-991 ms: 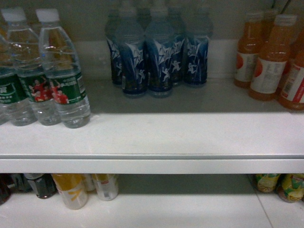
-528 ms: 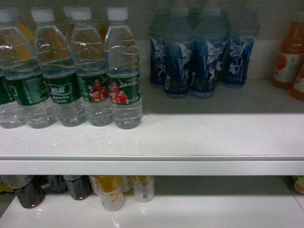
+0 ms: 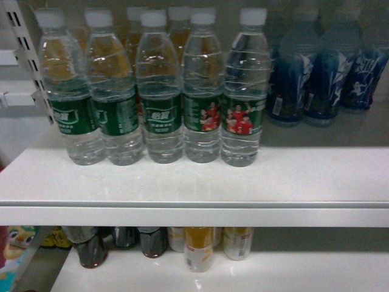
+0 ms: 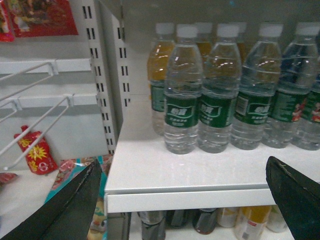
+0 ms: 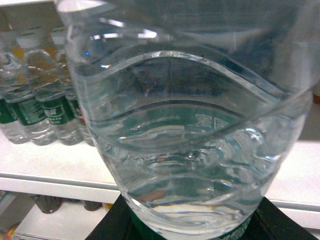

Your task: Move water from second to third shelf

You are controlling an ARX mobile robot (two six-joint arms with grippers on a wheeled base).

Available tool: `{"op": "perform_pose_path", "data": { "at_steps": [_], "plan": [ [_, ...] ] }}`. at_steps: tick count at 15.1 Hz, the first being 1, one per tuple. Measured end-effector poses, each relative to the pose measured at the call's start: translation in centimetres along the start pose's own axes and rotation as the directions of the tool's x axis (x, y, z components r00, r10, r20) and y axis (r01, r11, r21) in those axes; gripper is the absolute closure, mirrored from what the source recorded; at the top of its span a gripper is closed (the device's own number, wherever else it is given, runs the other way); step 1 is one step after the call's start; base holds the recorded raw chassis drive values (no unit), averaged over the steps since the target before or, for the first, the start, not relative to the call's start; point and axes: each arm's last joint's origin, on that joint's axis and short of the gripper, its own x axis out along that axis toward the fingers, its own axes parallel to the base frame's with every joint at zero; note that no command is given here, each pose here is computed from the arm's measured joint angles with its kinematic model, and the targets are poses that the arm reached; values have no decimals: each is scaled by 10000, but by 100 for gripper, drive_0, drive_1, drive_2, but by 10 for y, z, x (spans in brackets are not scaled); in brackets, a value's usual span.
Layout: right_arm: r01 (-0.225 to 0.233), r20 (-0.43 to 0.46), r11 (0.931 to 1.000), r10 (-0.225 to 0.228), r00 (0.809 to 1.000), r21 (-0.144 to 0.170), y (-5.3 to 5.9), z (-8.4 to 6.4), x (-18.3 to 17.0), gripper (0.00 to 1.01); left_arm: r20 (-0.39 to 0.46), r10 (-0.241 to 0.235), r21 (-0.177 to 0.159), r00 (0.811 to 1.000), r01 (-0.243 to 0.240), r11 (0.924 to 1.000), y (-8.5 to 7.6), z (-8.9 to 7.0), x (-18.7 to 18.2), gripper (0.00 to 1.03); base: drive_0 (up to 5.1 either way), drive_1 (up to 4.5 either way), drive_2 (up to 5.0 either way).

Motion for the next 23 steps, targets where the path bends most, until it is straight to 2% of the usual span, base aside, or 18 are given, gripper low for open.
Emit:
{"op": "perform_pose_path", "data": {
  "at_steps": [4,6,7,8,15,16,17,18,19,20,22,23],
  "plan": [
    [-11,-61,10000,11,10000,12,0,-1,0,64,34,4,0,10000,-4,10000,0,0,0,5,-491,250,250],
    [-340,-5,9994,340,9994,-30,2,0,0,64,-8,42,-4,10000,-42,10000,0,0,0,5,-487,253,253],
    [-167,-66,9999,167,9998,-13,1,-1,0,64,23,23,-4,10000,-23,10000,0,0,0,5,-487,253,253],
    [-4,-46,10000,4,10000,-12,0,0,0,64,-8,27,-4,10000,-27,10000,0,0,0,5,0,0,0],
    [-14,-20,10000,14,10000,-20,0,0,0,64,8,8,-4,10000,-8,10000,0,0,0,5,0,0,0],
    [229,257,9996,-233,9994,138,2,2,1,64,8,8,-4,10000,-8,10000,0,0,0,5,0,0,0],
    [609,650,9970,-639,9958,472,3,6,2,64,11,11,-4,10000,-11,10000,0,0,0,5,0,0,0],
    [543,795,9960,-599,9950,709,3,13,5,64,8,4,-4,10000,-4,10000,0,0,0,5,0,0,0],
    [464,915,9956,-538,9944,808,5,18,9,64,8,4,-4,10000,-4,10000,0,0,0,5,0,0,0],
    [155,922,9965,-231,9955,827,10,19,15,64,8,4,0,10000,-4,10000,0,0,0,5,0,0,0],
    [-732,601,9947,688,9958,727,27,12,25,64,11,4,-4,10000,-4,10000,0,0,0,5,0,0,0],
    [-1196,706,9909,1153,9908,610,38,9,33,64,8,4,-4,10000,-4,10000,0,0,0,5,0,0,0]
  ]
}}
